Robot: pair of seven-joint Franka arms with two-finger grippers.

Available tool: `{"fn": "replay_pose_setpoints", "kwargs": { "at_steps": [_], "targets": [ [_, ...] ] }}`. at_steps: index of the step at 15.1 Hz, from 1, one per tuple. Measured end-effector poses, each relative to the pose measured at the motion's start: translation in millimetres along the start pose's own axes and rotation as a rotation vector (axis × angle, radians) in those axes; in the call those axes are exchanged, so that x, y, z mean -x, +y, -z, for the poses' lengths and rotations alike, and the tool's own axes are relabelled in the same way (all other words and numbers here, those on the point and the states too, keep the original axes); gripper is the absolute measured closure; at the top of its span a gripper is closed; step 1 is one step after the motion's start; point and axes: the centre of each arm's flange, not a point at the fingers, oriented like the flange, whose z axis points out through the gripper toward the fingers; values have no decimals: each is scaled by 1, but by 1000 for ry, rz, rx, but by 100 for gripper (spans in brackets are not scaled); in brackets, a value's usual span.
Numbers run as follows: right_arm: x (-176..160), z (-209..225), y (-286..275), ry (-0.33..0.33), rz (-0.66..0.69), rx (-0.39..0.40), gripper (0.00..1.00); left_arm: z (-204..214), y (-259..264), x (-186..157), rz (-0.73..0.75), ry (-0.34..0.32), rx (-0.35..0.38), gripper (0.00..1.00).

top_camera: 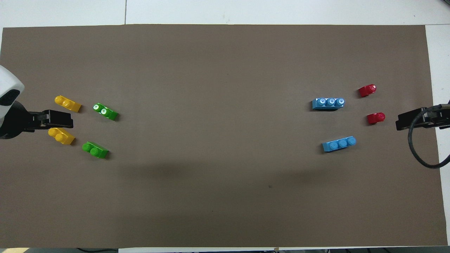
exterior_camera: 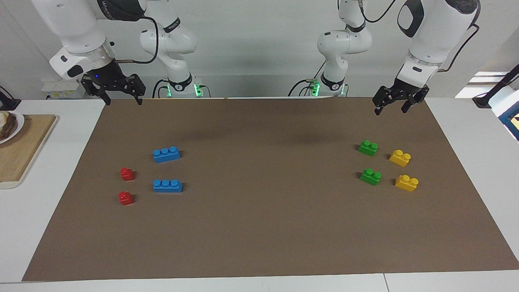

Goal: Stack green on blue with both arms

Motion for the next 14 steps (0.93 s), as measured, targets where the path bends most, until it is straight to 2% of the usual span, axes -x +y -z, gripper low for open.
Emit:
{"fn": "replay_pose_setpoints", "kwargs": {
  "at_steps": [12, 14],
  "targets": [
    [0, 0, 5, 0, 18, -1, 0, 0, 0, 0, 0, 0, 0, 0],
    [-2, 1, 7, 17, -1, -1, 0, 0, 0, 0, 0, 0, 0, 0]
  ]
}}
